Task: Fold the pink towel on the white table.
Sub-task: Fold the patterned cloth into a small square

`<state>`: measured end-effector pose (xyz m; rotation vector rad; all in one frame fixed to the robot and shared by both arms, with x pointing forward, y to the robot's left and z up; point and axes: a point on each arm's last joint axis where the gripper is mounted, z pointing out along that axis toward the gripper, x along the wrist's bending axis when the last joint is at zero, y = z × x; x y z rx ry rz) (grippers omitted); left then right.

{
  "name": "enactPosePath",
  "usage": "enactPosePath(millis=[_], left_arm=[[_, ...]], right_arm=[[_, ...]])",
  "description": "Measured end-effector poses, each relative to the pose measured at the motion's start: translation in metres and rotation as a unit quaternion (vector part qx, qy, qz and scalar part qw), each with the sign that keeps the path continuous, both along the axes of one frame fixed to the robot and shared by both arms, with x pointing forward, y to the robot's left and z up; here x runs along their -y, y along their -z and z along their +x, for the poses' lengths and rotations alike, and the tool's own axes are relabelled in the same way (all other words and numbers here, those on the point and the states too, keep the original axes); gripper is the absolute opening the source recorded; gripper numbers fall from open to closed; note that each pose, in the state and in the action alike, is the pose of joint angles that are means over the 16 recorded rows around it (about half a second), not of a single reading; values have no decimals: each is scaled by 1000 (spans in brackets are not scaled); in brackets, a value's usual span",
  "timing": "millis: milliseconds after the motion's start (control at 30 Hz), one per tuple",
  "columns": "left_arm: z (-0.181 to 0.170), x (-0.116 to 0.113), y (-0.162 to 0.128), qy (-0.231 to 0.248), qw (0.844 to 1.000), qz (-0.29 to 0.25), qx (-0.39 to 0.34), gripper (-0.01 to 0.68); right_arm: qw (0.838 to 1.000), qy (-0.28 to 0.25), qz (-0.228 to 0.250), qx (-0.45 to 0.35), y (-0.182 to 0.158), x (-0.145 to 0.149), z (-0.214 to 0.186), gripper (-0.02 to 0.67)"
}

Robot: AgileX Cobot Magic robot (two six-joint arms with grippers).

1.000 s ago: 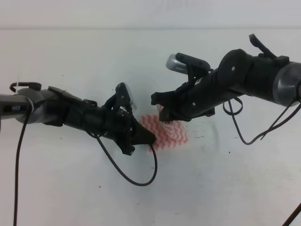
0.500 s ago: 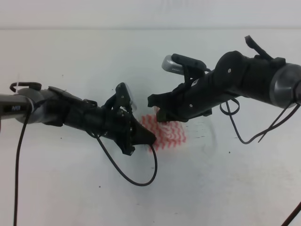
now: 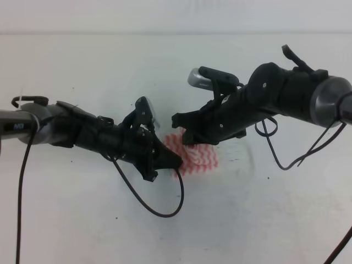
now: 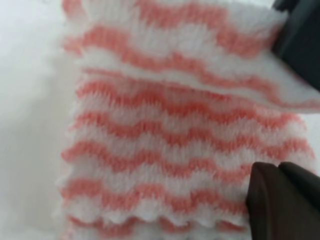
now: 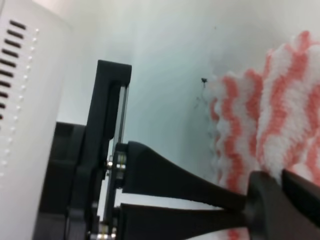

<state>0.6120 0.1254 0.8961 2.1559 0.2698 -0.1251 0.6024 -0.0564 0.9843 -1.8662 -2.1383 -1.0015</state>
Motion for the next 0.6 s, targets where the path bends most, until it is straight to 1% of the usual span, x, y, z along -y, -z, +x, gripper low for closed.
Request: enactPosePath(millis=[367, 600], left_arm=[[1, -7, -12, 1, 1000, -18, 4, -4], [4, -14, -17, -8, 1000, -25, 9, -4]], right_arm=[[1000, -1, 0, -1, 0, 0, 0, -15], [1000, -1, 0, -1, 0, 0, 0, -15]])
